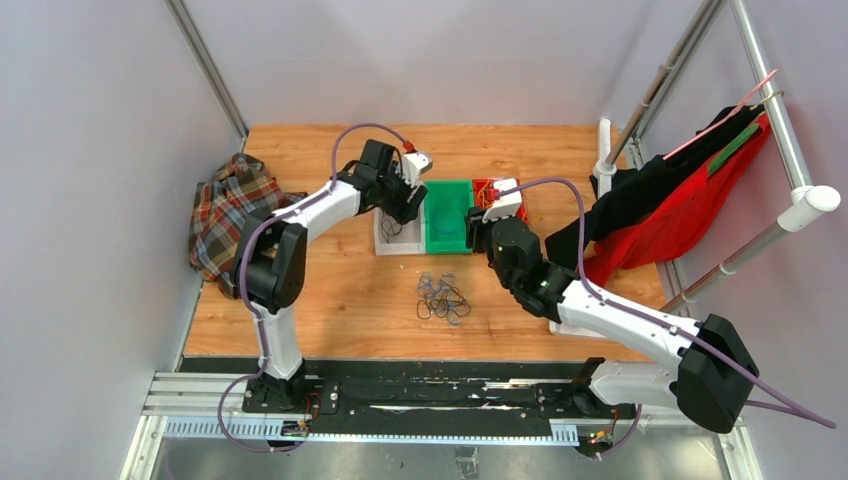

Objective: Untangle the cables

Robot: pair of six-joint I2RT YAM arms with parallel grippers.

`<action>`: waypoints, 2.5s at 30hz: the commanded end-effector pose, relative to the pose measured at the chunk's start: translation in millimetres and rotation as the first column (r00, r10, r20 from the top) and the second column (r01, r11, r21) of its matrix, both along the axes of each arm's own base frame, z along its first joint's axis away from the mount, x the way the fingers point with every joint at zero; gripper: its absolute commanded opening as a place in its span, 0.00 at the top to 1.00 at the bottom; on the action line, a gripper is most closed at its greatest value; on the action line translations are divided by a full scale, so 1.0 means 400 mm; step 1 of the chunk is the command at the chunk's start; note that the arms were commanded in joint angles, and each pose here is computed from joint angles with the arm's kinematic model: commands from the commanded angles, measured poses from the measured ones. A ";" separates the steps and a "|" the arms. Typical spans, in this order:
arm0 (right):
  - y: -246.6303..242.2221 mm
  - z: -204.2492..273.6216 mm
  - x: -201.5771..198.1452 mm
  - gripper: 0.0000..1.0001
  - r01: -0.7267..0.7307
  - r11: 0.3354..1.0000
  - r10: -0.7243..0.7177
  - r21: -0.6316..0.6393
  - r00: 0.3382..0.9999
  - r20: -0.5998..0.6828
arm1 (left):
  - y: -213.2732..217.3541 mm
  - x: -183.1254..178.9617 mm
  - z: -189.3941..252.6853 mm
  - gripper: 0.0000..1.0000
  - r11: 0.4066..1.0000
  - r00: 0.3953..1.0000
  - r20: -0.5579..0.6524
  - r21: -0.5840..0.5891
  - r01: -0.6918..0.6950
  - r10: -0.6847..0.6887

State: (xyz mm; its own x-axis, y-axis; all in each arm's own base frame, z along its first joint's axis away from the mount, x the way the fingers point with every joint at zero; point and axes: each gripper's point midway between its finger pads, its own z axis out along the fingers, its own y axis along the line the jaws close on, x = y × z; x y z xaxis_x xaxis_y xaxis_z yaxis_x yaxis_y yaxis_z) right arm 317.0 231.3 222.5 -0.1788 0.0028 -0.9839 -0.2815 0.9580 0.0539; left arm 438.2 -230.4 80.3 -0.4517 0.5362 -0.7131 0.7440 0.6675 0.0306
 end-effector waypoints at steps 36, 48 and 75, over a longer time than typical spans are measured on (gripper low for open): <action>0.109 -0.537 -0.229 0.43 -0.230 0.958 0.095 -0.174 0.822 -0.561 | 0.469 -0.407 0.369 0.02 0.907 0.956 0.188 0.318 -0.277 0.226; 0.085 -0.548 -0.268 0.66 -0.224 0.962 0.083 -0.157 0.788 -0.609 | 0.398 -0.434 0.354 0.02 0.961 0.987 0.077 0.231 -0.153 0.138; 0.348 -0.217 -0.263 0.99 -0.446 0.854 0.515 0.270 0.798 -0.312 | 0.223 -0.477 0.262 0.04 0.995 0.979 -0.179 -0.051 0.089 -0.097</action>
State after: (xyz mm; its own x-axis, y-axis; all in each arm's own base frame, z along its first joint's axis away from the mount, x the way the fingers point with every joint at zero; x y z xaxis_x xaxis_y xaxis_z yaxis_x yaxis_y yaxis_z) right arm 217.1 351.2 102.4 -0.5746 -0.1114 -0.8108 -0.5881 0.7452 0.3144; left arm 244.7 -126.0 174.6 -0.5621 0.5772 -0.5923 0.7605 0.6422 -0.0959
